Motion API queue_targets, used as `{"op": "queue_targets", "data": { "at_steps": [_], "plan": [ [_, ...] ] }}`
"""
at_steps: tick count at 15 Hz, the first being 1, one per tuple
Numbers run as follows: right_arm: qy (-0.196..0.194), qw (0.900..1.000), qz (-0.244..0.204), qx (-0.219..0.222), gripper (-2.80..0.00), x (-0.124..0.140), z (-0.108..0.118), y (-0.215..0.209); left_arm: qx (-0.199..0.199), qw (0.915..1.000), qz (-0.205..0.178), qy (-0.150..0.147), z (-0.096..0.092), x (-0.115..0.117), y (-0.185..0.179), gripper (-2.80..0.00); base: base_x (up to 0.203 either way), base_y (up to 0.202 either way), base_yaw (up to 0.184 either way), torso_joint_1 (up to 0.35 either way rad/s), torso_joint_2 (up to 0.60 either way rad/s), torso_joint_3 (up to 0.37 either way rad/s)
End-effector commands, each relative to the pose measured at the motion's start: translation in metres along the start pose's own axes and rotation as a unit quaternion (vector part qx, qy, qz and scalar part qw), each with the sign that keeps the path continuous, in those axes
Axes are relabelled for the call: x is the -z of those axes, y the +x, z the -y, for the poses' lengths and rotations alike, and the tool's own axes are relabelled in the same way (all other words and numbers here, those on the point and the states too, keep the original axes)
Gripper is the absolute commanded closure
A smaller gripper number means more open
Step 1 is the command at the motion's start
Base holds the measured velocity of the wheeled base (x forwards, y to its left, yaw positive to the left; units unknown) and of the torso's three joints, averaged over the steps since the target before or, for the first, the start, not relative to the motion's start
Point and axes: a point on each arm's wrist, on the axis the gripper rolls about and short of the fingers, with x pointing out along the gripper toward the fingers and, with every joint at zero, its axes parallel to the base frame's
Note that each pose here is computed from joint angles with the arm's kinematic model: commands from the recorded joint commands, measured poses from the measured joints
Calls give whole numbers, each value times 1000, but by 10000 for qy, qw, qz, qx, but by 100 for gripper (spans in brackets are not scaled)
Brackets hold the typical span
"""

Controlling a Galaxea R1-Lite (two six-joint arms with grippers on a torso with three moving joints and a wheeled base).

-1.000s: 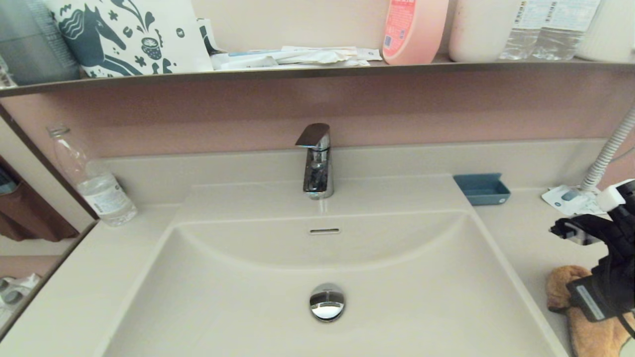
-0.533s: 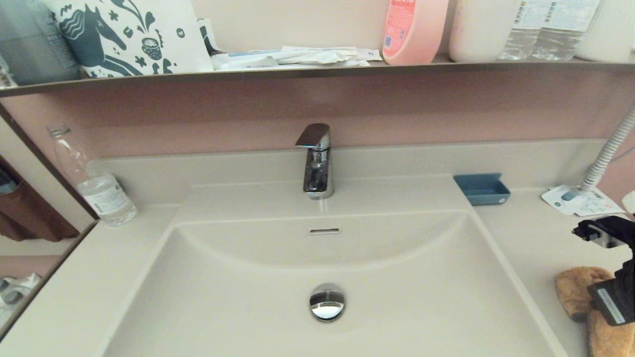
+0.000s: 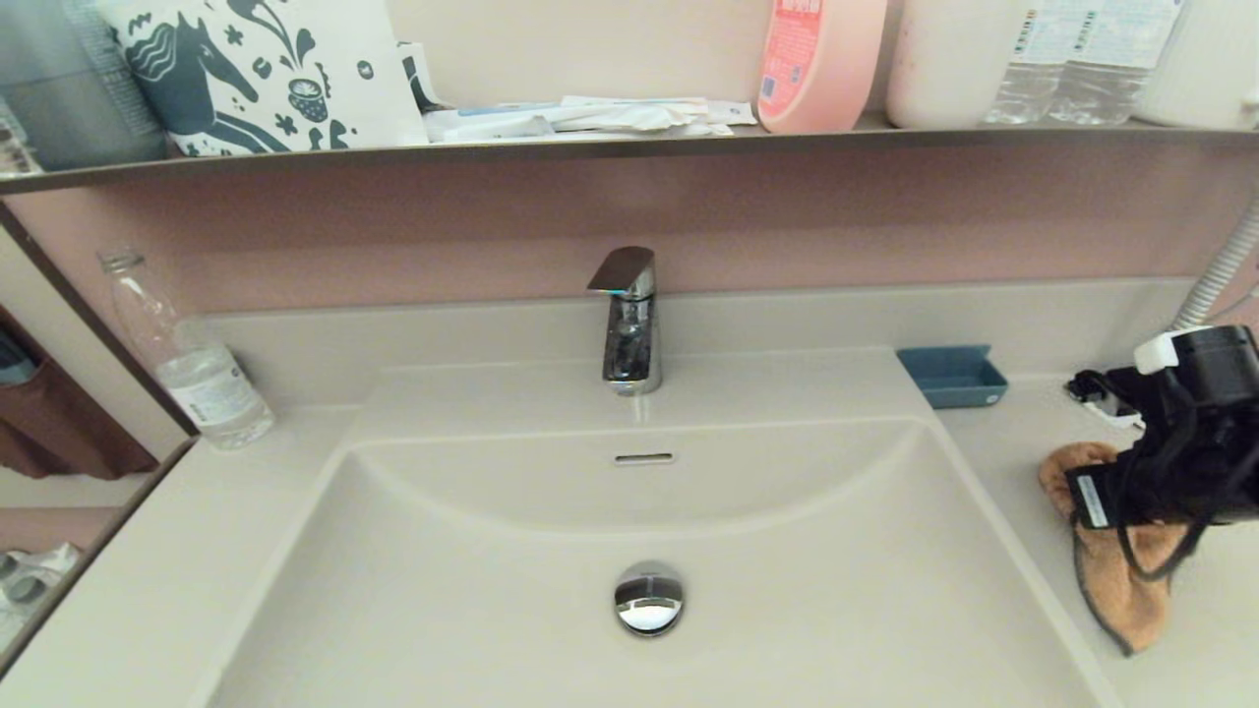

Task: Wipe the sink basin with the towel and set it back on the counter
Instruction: Wipe the sink

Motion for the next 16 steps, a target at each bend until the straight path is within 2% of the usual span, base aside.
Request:
{"op": "queue_targets", "data": {
  "at_steps": [1,2,4,7,9,11,12,14,16],
  "plan": [
    [145,9999,-90,-25,0,-7,-7,33,-7,10000,-8,-4,0,0,0,0,0,0,0,0,0,0],
    [381,9992,150,-34,0,-18,-8,37,-4,10000,-8,-8,0,0,0,0,0,0,0,0,0,0],
    [602,9972,435,-46,0,-32,-8,40,-5,10000,-8,-3,0,0,0,0,0,0,0,0,0,0],
    [640,9956,678,-62,0,-44,-8,35,-6,10000,-8,-5,0,0,0,0,0,0,0,0,0,0],
    [557,9962,664,-127,0,-40,-12,23,-1,10000,-8,0,0,0,0,0,0,0,0,0,0,0],
    [270,9993,178,-172,0,-24,-17,9,-1,10000,-8,0,0,0,0,0,0,0,0,0,0,0],
    [52,9994,-286,-183,0,-12,-17,-1,-1,10000,-8,-7,0,0,0,0,0,0,0,0,0,0],
    [-284,9941,-1033,-168,0,6,-13,-22,-2,10000,-8,0,0,0,0,0,0,0,0,0,0,0],
    [-466,9893,-1378,-151,0,18,-11,-43,-1,10000,-8,-8,0,0,0,0,0,0,0,0,0,0]
  ]
}}
